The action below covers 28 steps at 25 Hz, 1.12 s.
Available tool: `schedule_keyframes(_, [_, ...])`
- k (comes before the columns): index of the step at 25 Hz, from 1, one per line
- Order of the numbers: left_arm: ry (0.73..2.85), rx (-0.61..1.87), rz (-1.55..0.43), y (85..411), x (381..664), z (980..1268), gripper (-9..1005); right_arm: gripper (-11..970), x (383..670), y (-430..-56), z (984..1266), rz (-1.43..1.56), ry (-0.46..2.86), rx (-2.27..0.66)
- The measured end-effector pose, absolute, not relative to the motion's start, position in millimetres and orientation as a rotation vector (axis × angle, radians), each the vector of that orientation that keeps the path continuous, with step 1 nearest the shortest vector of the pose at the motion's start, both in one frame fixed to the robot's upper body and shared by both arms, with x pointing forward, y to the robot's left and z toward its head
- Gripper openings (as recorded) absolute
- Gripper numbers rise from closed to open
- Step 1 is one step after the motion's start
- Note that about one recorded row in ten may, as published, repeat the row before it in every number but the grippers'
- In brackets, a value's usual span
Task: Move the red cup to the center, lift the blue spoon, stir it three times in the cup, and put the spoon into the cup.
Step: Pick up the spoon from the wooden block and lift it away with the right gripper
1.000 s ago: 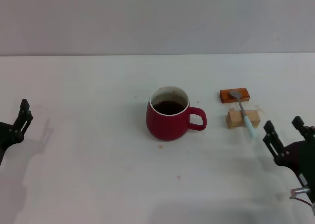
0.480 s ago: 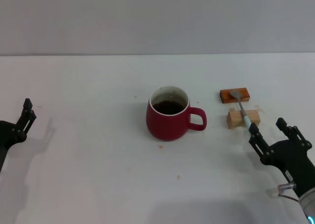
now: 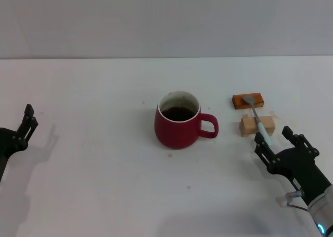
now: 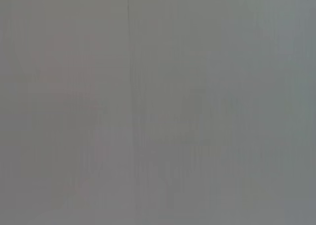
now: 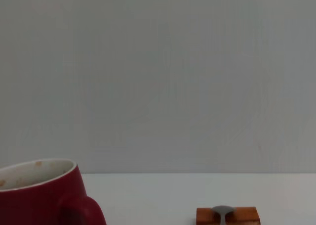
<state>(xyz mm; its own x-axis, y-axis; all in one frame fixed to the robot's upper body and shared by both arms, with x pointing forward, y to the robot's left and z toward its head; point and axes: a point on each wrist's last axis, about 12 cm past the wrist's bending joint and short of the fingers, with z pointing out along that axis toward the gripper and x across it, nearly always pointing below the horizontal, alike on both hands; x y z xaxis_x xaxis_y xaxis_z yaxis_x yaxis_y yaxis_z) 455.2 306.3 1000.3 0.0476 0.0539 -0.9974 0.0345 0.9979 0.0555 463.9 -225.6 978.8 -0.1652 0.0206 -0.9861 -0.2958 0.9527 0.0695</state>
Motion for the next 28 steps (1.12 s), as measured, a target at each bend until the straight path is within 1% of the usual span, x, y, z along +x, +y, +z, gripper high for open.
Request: schedule_keyframes(28, [1.529,0.08,0.019,308,453,999,861,694,479,-217,978,0.297,1.764,-0.248])
